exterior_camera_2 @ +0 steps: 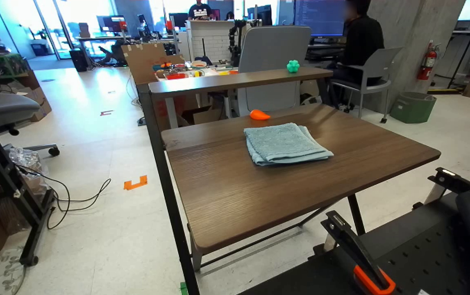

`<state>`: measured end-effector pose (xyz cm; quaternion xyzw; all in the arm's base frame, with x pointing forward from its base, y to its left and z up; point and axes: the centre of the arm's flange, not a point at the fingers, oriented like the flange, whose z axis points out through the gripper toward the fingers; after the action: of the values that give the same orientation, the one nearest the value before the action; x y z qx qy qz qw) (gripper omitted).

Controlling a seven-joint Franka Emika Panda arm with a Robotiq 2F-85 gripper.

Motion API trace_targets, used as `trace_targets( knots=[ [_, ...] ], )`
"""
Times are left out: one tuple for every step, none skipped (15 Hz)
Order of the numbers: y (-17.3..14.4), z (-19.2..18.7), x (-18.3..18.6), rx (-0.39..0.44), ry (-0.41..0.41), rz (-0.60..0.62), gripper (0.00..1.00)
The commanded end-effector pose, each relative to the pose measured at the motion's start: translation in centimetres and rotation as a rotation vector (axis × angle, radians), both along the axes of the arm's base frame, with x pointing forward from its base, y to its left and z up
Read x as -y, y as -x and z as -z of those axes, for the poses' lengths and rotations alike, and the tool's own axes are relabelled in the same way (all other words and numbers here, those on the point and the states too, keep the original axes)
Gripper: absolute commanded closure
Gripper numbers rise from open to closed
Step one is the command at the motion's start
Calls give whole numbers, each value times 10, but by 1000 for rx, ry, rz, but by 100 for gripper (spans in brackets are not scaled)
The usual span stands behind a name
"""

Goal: Wipe the table with the cloth

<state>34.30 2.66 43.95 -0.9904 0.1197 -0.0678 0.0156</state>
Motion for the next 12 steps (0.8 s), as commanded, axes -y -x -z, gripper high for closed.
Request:
trace_targets(
  knots=[
    [-15, 19, -13, -6, -50, 46, 0],
    [-12, 22, -15, -12, -49, 41, 0],
    [-8, 22, -17, -42, -58, 11, 0],
    [-5, 18, -9, -27, -29, 25, 0],
    [-6, 22, -11, -38, -31, 21, 0],
    [-6, 24, -12, -43, -32, 18, 0],
    [-6, 24, -12, -45, -32, 17, 0],
    [-6, 24, -12, -45, -32, 17, 0],
    [-5, 22, -18, -40, -22, -5, 0],
    [-8, 21, -28, -16, -19, -13, 0],
    [-14, 22, -35, -35, 8, -46, 0],
    [-26, 25, -44, -40, 27, -71, 0]
  ],
)
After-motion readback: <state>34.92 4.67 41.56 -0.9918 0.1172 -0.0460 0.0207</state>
